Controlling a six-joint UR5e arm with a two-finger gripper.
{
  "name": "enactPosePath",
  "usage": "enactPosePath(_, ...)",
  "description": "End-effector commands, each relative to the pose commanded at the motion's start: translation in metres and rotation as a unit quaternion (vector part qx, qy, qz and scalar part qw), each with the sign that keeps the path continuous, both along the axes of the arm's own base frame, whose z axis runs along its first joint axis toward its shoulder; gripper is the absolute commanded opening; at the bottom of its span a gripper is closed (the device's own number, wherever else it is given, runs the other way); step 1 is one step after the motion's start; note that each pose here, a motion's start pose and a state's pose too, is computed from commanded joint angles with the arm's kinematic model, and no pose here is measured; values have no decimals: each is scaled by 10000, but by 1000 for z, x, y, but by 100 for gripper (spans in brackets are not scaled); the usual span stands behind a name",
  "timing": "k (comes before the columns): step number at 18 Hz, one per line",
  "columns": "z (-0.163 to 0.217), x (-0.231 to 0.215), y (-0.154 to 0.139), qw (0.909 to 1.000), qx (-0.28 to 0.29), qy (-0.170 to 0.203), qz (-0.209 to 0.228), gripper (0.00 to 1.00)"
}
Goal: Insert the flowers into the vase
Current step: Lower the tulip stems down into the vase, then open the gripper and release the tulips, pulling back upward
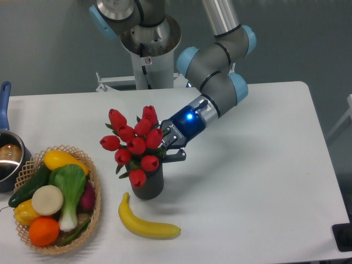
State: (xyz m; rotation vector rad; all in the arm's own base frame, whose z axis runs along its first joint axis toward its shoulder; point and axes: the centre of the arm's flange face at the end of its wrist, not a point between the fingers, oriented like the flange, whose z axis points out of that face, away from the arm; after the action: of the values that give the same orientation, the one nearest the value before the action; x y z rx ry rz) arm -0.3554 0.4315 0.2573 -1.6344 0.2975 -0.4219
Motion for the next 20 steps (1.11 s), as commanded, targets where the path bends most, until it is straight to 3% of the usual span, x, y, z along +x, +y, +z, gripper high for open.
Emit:
enactPosePath(6, -2, -1, -3, 10000, 7, 31, 26, 35)
enactPosePath(11, -1, -1, -4, 10000, 13, 44, 33, 47)
enactPosePath(16, -2, -5, -8, 9997, 102, 230, 70, 98)
enactPosePath(20, 7, -4, -11, 9993, 151, 334, 92, 100)
